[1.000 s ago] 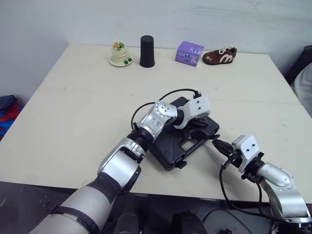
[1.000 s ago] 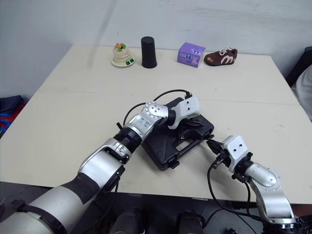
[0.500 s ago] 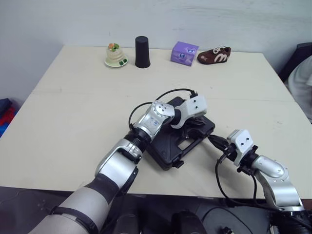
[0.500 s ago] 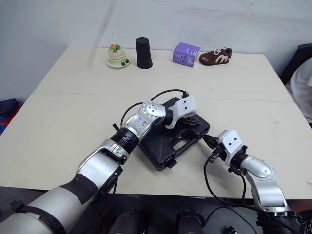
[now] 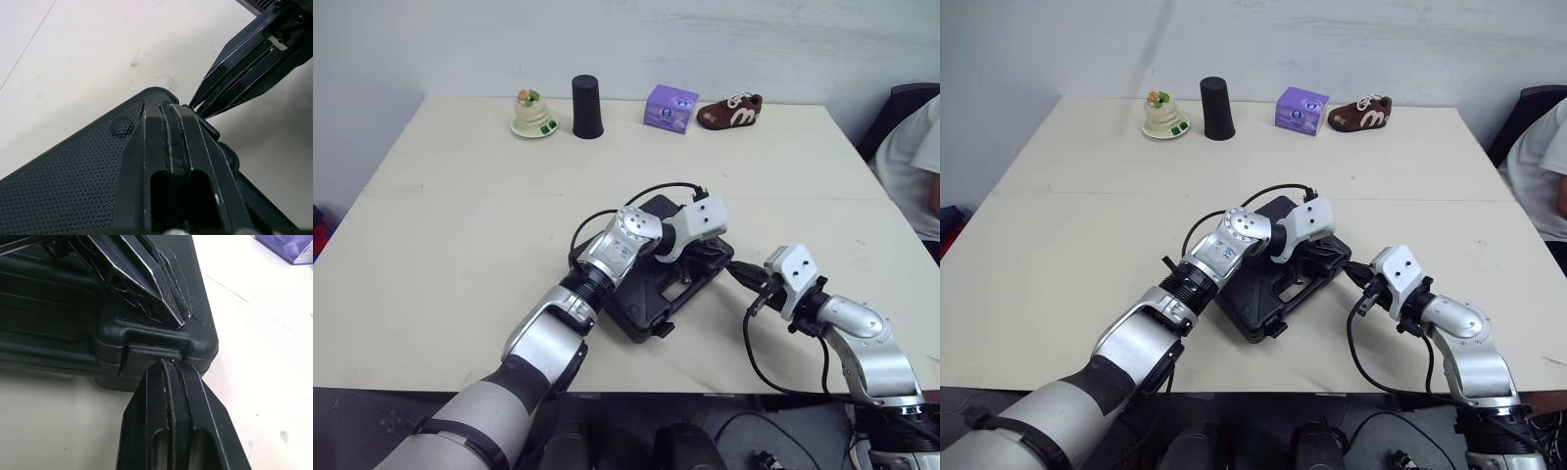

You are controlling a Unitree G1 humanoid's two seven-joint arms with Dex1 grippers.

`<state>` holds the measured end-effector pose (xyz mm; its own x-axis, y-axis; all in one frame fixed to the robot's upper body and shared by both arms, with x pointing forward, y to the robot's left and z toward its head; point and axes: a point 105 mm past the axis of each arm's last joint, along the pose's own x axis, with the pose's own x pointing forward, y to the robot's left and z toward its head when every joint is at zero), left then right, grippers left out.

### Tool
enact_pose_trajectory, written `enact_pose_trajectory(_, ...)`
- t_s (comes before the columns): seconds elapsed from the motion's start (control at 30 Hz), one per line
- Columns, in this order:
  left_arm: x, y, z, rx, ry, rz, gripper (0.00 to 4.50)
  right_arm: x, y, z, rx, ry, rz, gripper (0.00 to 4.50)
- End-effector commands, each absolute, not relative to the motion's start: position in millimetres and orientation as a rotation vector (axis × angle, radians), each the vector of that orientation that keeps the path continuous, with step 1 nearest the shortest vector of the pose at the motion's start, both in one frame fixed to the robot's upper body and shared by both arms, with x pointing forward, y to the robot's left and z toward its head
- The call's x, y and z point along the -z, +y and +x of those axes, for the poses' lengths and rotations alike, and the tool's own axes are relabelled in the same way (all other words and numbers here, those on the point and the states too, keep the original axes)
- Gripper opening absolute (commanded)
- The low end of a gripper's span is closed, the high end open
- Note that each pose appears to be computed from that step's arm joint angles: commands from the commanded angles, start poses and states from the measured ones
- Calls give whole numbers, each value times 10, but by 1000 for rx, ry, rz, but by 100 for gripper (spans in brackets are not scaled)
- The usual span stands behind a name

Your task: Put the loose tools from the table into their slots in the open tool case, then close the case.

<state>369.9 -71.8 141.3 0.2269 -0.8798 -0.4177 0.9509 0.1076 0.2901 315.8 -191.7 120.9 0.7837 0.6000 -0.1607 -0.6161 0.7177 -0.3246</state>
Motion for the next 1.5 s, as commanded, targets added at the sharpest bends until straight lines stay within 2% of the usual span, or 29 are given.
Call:
enact_pose_trajectory(0.03,-825,-367,3729,1277,391,616,6,-1424,-1861,3111,-720,-26,-436,0)
enact_pose_trajectory(0.13,-1276,-422,3751,1283,213,524,6,-1452,-1976,3003,-744,-20,-453,0)
enact_pose_trajectory(0.27,-1815,-404,3532,1367,-6,540,6,-1449,-1976,2802,-828,-26,-370,0)
enact_pose_trajectory(0.37,-1978,-323,3388,1397,-49,561,6,-1435,-1962,2701,-872,-27,-308,0)
enact_pose_trajectory(0.43,-2096,-142,3170,1470,-99,593,6,-1276,-1892,2538,-978,45,-337,0)
enact_pose_trajectory(0.5,-2150,70,2831,1601,-161,627,6,-1133,-1818,2412,-1060,87,-343,0)
enact_pose_trajectory(0.57,-2058,211,2700,1623,-130,664,6,-1047,-1733,2342,-1122,95,-337,0)
enact_pose_trajectory(0.73,-1793,366,2654,1555,-26,665,6,-900,-1545,2244,-1243,85,-336,0)
enact_pose_trajectory(1.03,-1414,410,2759,1403,74,660,6,-852,-1288,2201,-1384,31,-312,0)
enact_pose_trajectory(1.17,-1339,385,2812,1359,102,631,6,-858,-1212,2241,-1393,4,-316,0)
enact_pose_trajectory(1.5,-798,656,2640,1399,330,759,6,-888,-1032,2340,-1385,-56,-345,0)
